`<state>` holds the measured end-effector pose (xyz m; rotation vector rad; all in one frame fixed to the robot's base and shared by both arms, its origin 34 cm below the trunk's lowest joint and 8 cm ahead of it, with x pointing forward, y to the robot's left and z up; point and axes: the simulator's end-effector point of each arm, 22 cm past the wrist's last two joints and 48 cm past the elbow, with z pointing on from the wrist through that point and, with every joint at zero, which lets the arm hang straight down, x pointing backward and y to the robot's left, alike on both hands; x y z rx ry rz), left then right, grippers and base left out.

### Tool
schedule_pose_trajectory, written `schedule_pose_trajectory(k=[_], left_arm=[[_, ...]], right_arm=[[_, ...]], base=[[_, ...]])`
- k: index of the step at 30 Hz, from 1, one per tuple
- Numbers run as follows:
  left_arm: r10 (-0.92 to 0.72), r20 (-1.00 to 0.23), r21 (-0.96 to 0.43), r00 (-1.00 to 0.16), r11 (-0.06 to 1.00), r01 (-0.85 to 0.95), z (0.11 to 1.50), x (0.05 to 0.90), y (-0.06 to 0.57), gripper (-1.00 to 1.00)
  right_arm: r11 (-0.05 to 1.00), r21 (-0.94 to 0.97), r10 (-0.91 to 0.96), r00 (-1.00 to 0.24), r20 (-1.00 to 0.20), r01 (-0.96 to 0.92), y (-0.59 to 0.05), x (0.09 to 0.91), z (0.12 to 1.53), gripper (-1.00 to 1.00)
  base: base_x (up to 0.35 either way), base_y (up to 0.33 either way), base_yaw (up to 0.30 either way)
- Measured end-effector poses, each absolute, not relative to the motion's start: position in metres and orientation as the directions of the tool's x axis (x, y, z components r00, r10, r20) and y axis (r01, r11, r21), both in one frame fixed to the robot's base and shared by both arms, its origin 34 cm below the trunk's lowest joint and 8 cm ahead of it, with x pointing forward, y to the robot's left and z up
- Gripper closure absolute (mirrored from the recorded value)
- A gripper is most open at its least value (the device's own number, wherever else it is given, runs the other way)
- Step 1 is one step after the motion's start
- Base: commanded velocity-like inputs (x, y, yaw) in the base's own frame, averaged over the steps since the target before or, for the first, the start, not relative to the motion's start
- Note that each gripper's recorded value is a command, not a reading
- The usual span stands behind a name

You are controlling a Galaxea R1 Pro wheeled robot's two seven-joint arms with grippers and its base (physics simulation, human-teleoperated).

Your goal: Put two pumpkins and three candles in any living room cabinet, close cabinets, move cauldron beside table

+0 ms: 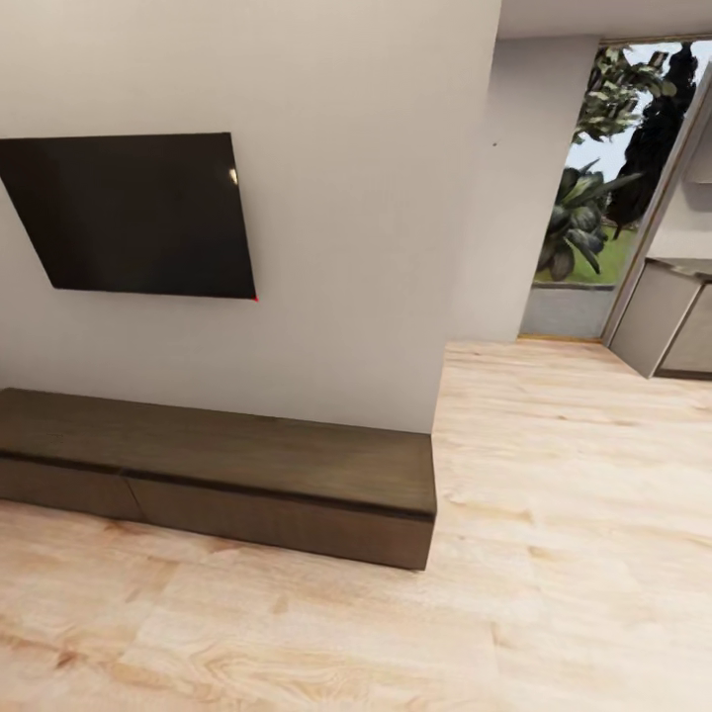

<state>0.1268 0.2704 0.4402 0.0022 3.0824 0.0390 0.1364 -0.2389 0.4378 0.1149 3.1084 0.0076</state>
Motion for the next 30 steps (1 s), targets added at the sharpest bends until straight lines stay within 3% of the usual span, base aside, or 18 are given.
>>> schedule_pose_trajectory(k=[14, 30], left_arm=[[-0.002, -0.058, 0.026, -0.998, 1.000, -0.004, 0.4402, 0.1265, 0.2709, -1.00], [-0.001, -0.059, 0.026, -0.998, 1.000, -0.003, 0.4401, 0.1271, 0.2707, -1.00]], right_arm=[[0.997, 0.008, 0.072, -0.997, -0.031, 0.072, -0.2388, 0.1367, 0.4377, -1.00], [0.997, 0.014, 0.073, -0.997, -0.031, 0.072, -0.2373, 0.1368, 0.4377, -1.00]], base=[[0.254, 0.195, -0.015], [0.020, 0.330, -0.243]])
